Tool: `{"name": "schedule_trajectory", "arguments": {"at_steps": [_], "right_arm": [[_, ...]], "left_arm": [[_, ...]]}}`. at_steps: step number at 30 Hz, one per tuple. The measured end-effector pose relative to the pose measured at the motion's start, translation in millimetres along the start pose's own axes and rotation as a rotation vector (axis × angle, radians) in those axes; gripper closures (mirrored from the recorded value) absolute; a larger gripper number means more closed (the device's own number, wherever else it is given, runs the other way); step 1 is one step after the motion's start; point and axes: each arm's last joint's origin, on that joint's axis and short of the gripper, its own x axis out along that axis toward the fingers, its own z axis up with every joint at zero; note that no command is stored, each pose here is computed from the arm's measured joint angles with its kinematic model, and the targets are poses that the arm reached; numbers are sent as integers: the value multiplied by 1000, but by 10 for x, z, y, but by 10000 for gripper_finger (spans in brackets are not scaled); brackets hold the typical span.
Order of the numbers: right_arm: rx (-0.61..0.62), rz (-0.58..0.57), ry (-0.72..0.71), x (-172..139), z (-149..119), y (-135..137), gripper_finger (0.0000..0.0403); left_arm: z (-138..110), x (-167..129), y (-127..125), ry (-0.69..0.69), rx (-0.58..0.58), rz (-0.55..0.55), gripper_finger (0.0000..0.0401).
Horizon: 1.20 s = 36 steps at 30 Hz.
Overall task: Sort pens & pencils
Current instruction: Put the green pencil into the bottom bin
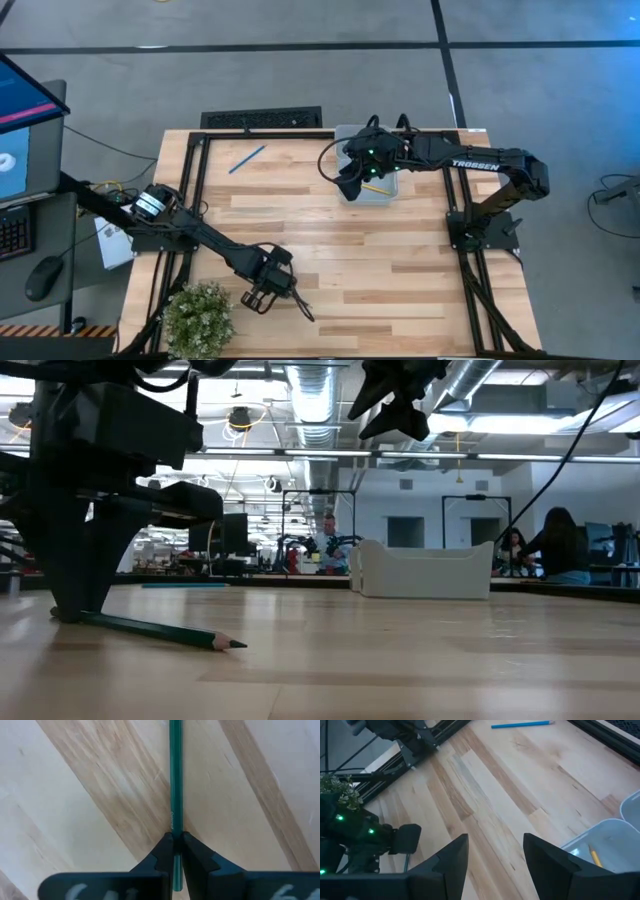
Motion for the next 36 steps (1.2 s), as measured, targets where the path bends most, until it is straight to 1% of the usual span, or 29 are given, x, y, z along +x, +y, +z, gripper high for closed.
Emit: {"name": "schedule_trajectory", "arguments": {"at_steps": [12,15,17,22,25,29,32,36], "right_arm": [[0,0,0,0,0,0,193],[0,0,0,0,0,0,193],[0,0,0,0,0,0,193],[0,0,0,0,0,0,193],[0,0,0,0,0,0,193],[0,0,0,0,0,0,193],[0,0,1,0,-1,0,193],[-1,-1,0,0,0,0,193]], "left_arm": [[7,-2,10,-14,-6,-18,388],[8,-1,7,-18,-6,-37,384],[10,1,6,-22,-6,-43,372],[15,4,5,-29,0,-32,328],[13,3,39,-30,-22,-39,314],[9,3,69,-29,-52,-48,313],[9,2,69,-30,-18,-47,319],[12,2,66,-31,-4,-30,330]]}}
